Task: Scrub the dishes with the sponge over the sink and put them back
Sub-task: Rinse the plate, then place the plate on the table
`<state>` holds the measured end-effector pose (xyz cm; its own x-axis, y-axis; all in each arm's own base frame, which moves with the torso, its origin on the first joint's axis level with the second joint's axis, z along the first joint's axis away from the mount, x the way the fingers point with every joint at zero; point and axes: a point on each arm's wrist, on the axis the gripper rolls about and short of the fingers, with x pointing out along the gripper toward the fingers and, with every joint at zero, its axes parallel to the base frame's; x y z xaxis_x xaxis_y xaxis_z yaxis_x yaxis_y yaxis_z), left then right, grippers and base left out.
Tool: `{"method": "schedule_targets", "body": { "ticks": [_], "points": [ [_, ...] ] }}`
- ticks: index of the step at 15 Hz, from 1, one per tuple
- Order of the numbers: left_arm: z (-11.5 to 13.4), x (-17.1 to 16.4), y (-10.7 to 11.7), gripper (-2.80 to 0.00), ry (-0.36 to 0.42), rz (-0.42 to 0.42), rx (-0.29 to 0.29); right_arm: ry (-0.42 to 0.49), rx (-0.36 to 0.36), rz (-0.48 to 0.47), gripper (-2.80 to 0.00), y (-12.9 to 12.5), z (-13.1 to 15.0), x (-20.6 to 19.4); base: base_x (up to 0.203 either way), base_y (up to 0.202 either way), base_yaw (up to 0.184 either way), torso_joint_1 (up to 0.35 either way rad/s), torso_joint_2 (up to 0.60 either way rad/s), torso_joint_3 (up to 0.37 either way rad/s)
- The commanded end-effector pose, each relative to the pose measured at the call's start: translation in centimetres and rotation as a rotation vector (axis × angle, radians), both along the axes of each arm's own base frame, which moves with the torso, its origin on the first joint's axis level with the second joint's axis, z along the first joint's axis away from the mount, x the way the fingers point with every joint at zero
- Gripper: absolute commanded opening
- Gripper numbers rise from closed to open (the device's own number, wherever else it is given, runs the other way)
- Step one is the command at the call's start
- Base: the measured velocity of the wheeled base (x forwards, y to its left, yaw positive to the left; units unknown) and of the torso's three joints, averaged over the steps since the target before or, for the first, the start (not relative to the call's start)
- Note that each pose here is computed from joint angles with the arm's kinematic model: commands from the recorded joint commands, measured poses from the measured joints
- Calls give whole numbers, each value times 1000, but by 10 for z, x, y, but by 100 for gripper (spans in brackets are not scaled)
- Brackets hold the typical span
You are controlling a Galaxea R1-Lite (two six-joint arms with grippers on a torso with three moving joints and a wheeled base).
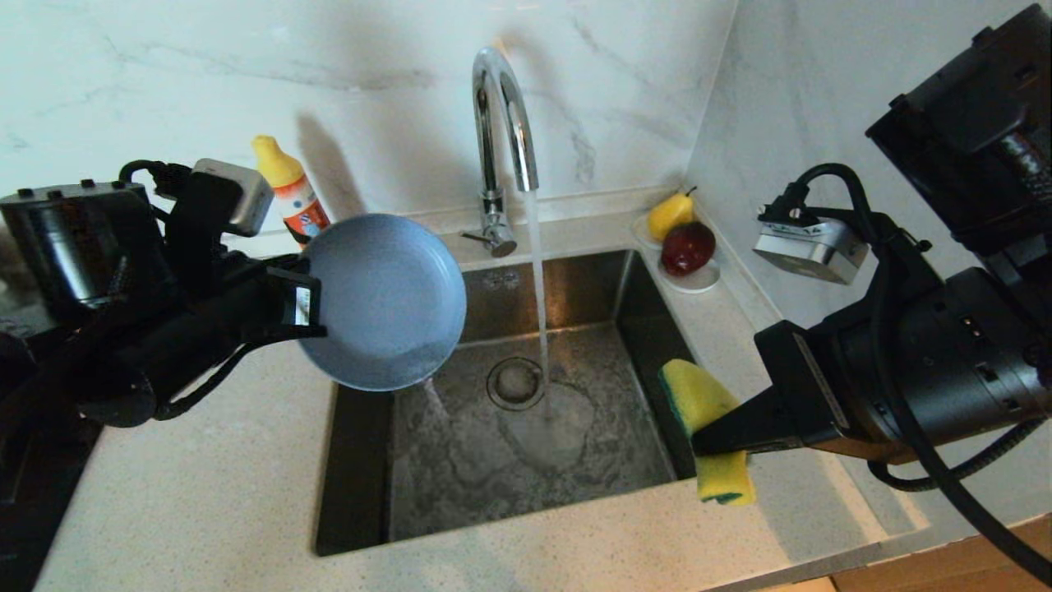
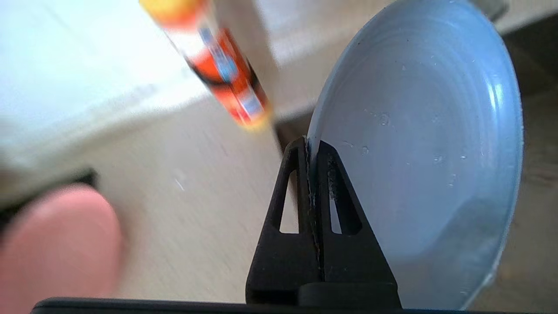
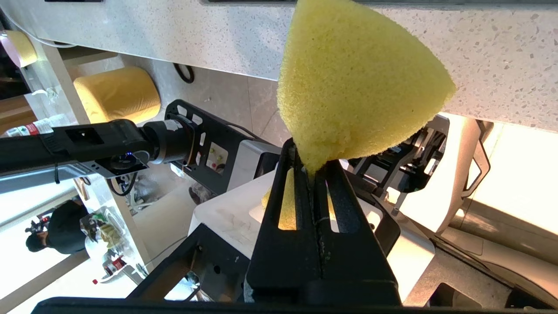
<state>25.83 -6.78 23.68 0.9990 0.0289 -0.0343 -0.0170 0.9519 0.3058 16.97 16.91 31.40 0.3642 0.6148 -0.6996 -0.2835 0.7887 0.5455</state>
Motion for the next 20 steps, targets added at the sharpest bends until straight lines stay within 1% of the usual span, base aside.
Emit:
{"method": "schedule_targets", "body": {
  "ticks": [1,4,6,8,9,11,12,14,15,16,17,18,20],
  "points": [
    [-2,-4,1,-280,-46,1,34,14,-8,-2,-280,1,-3,1,0,0,0,0,0,0],
    [0,-4,1,-280,-59,2,36,17,-10,-3,-280,2,-4,2,0,0,0,0,0,0],
    [2,-3,2,-280,-63,6,21,17,-10,-4,-280,1,-3,2,0,0,0,0,0,0],
    [-4,1,13,-280,-29,50,12,14,-7,-6,-280,0,-2,1,0,0,0,0,0,0],
    [-8,5,21,-280,8,83,-22,12,-5,-7,-280,-2,-2,0,0,0,0,0,0,0],
    [-10,6,30,-280,103,126,-120,7,0,-9,-280,-4,0,-1,0,0,0,0,0,0],
    [-7,4,35,-280,153,151,-185,6,1,-10,-280,-5,1,-2,0,0,0,0,0,0],
    [0,0,48,-280,261,189,-342,14,2,-7,-280,-8,-1,-6,0,0,0,0,0,0],
    [4,-3,57,-280,313,209,-443,22,4,-1,-280,-10,-2,-8,0,0,0,0,0,0],
    [10,-8,67,-280,350,218,-545,25,4,0,-280,-10,-2,-8,0,0,0,0,0,0],
    [13,-12,77,-280,369,229,-606,25,4,0,-280,-10,-2,-8,0,0,0,0,0,0],
    [14,-15,86,-280,376,244,-641,24,5,1,-280,-10,-2,-8,0,0,0,0,0,0],
    [14,-21,105,-280,368,308,-680,23,6,1,-280,-11,-2,-9,0,0,0,0,0,0]
  ]
}}
